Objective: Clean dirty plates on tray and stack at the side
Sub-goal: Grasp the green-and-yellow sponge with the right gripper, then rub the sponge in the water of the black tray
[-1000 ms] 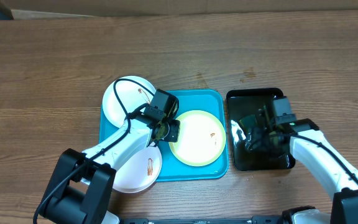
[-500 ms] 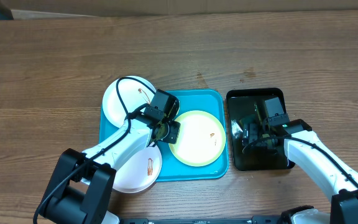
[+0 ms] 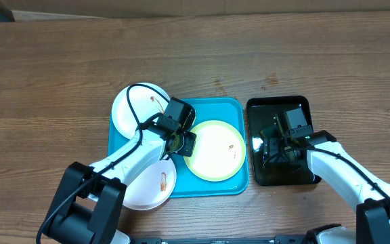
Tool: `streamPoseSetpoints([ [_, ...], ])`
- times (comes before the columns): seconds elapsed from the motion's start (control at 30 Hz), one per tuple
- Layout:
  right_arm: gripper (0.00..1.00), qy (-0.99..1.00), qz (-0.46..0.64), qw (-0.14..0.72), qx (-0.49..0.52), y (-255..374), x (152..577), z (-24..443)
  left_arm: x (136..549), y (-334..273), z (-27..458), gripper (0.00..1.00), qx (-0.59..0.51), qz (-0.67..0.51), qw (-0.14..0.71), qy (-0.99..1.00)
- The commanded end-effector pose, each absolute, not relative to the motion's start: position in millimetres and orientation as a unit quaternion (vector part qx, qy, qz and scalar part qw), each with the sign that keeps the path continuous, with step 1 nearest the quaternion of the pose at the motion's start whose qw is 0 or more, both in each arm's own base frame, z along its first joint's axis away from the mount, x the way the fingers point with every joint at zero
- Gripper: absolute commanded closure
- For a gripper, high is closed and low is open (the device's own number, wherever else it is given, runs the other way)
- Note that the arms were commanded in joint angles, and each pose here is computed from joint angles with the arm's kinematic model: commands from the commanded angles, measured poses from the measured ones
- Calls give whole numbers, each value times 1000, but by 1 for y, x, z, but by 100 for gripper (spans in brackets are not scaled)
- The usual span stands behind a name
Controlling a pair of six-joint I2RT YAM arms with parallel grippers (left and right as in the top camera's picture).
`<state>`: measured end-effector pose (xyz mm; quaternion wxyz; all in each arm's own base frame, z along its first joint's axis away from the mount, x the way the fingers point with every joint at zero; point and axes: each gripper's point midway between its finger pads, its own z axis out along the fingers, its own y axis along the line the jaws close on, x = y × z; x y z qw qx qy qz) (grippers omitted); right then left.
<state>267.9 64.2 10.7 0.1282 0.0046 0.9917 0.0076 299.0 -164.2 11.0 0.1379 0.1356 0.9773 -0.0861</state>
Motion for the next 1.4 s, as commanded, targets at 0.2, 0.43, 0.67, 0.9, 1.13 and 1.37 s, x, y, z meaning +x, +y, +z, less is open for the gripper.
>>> streamPoseSetpoints([
  [0.2,42,994,14,111,-7,67,259,6,297,-164,7,84,149,-79,135,976],
  [0.43,84,997,35,60,12,72,236,2,297,-164,7,83,149,-79,136,976],
  [0.67,37,997,50,64,11,82,252,31,298,-164,7,79,149,-79,138,976],
  [0.9,20,991,64,121,6,89,283,44,298,-164,7,78,149,-79,137,976],
  [1.13,15,989,53,138,-3,85,284,25,299,-164,8,75,148,-80,140,976],
  [1.37,14,989,18,147,-13,74,286,23,300,-165,8,74,149,-80,141,975],
])
